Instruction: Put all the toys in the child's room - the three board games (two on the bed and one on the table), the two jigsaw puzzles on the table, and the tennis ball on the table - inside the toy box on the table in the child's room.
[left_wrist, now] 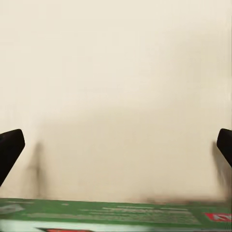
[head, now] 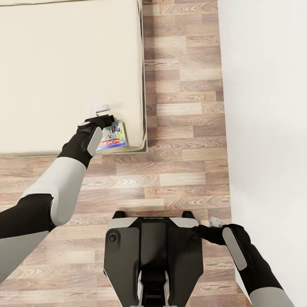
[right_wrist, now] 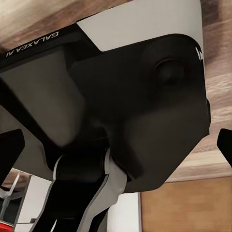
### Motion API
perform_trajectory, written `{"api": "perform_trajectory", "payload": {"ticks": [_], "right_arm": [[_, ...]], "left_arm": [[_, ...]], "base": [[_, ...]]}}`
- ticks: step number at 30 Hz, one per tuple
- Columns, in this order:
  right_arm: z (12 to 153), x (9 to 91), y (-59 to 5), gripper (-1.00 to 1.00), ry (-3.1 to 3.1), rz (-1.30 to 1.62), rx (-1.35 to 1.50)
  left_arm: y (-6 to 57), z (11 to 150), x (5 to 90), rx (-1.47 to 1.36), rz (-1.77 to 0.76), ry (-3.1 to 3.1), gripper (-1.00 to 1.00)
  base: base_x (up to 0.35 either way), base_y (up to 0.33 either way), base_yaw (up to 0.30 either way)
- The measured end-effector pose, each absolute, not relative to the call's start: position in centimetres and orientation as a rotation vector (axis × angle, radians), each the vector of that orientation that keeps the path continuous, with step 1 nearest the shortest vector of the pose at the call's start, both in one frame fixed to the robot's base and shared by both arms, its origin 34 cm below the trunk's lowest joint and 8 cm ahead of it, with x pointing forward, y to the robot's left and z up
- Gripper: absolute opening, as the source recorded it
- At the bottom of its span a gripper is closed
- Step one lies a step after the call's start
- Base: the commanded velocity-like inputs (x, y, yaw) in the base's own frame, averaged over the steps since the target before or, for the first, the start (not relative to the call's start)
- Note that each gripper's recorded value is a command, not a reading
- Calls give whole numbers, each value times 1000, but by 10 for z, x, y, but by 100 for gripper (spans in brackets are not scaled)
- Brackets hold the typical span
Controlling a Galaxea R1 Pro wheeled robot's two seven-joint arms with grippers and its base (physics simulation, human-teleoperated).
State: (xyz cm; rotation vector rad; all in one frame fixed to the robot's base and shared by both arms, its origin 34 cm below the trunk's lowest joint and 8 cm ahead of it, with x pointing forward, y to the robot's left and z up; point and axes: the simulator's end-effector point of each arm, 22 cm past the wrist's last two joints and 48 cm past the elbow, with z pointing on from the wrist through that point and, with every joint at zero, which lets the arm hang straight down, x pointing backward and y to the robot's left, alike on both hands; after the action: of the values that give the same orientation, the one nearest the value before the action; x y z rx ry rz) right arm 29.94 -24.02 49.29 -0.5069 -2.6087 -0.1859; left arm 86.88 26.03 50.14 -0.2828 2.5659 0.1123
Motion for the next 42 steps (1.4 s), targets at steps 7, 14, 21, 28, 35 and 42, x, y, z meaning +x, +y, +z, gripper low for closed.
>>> {"api": "perform_trajectory", "payload": {"ticks": [7, 14, 21, 28, 35, 42], "right_arm": [[493, 299, -240, 100, -2608, -185, -508], [493, 299, -240, 100, -2608, -186, -507], [493, 299, -240, 100, -2608, -185, -507], [493, 299, -241, 100, -2608, -184, -508], [493, 299, -241, 100, -2608, -183, -508], [492, 300, -237, 100, -2611, -194, -518]], "left_arm": [[260, 501, 869, -283, 113, 2567, 100], [260, 501, 869, -283, 114, 2566, 100], [260, 501, 869, -283, 113, 2566, 100], [261, 501, 869, -283, 114, 2566, 100], [261, 501, 869, -284, 113, 2566, 100], [258, 501, 868, -287, 105, 2569, 100]], "base": [[-27, 0, 0], [-54, 0, 0], [-6, 0, 0], [-27, 0, 0], [-75, 0, 0], [-6, 0, 0]]}}
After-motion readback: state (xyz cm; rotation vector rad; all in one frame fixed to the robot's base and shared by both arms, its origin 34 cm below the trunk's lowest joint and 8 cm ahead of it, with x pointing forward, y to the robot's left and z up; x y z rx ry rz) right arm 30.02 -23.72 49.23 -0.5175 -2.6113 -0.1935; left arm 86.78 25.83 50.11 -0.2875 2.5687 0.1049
